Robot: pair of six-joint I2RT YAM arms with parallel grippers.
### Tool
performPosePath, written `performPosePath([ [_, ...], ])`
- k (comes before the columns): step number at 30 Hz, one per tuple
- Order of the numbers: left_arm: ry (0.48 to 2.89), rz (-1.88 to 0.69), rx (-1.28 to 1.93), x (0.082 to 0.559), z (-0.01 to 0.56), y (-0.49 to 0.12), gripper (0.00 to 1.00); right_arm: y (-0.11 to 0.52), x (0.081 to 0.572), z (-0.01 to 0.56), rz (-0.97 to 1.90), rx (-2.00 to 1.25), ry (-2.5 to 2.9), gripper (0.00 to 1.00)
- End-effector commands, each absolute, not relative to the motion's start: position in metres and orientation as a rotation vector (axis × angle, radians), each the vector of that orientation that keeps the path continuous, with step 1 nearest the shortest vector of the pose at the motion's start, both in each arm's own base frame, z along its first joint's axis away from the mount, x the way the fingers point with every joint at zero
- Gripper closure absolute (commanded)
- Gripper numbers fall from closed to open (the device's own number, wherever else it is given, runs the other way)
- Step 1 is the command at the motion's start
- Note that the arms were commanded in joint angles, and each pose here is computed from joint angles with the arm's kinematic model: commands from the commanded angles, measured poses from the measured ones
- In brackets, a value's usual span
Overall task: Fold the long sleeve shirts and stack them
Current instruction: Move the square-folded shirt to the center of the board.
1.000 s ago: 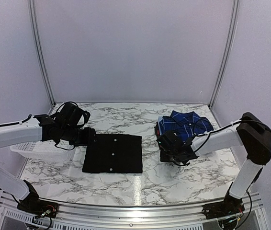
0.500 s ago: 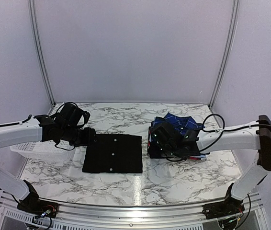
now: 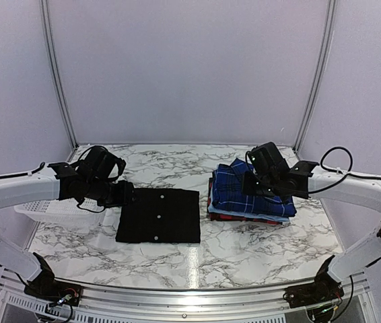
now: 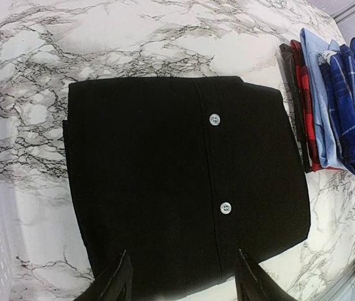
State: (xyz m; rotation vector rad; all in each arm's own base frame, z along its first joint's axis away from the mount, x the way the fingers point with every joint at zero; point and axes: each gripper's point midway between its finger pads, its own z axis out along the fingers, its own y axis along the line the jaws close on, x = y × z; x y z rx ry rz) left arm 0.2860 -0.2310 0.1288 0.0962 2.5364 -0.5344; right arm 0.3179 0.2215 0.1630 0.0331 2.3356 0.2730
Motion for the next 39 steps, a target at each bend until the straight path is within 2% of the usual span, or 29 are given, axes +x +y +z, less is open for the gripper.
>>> performPosePath([
  [1, 2.538, -0.544, 0.083, 0.285, 0.128, -0.233, 0.42, 0.196, 0.339, 0.136, 0.179, 0.02, 2.37, 0.75],
  [8, 2.553, -0.532, 0.077, 0.285, 0.124, -0.233, 0.42, 0.196, 0.344, 0.09, 0.11, -0.06, 2.463, 0.59],
  [10, 2.555, -0.525, 0.082, 0.284, 0.123, -0.233, 0.42, 0.196, 0.343, 0.099, 0.075, -0.072, 2.441, 0.5],
  [14, 2.556, -0.508, 0.088, 0.284, 0.121, -0.231, 0.42, 0.204, 0.342, 0.14, 0.049, -0.096, 2.367, 0.42],
  [18, 2.561, -0.502, 0.09, 0.285, 0.12, -0.231, 0.42, 0.242, 0.341, 0.184, 0.158, -0.167, 2.29, 0.4],
  [21, 2.562, -0.495, 0.088, 0.286, 0.119, -0.231, 0.42, 0.286, 0.343, 0.191, 0.323, -0.254, 2.275, 0.4],
  [31, 2.578, -0.479, 0.075, 0.281, 0.111, -0.225, 0.42, 0.39, 0.38, 0.141, 0.582, -0.404, 2.339, 0.4],
  [39, 2.603, -0.45, 0.051, 0.268, 0.099, -0.212, 0.41, 0.364, 0.401, 0.078, 0.496, -0.229, 2.443, 0.41],
])
